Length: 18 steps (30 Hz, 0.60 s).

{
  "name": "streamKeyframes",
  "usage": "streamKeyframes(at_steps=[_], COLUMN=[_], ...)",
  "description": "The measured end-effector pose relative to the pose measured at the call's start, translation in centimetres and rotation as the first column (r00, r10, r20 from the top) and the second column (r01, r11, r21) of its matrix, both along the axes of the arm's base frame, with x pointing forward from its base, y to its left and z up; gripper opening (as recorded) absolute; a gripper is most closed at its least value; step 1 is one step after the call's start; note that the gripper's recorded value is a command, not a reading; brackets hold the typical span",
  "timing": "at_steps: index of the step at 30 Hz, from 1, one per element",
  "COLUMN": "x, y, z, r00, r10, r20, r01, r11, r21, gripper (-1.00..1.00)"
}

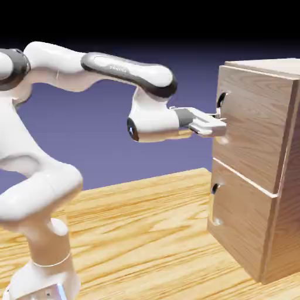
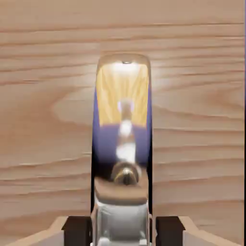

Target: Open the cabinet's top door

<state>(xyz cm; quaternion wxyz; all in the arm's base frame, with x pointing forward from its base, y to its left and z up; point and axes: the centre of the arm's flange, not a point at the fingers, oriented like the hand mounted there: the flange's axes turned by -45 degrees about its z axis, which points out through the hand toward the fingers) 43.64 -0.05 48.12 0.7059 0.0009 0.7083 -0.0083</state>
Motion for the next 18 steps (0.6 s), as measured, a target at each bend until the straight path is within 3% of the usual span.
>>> streamKeyframes(at_steps=[18], x=[-3.1], y=[-2.2], z=[0.0], r00=[0.990], r10=[0.138], r20=[0.006], r01=[-0.138], r11=[0.990], r21=[0.014], gripper=[-1.00])
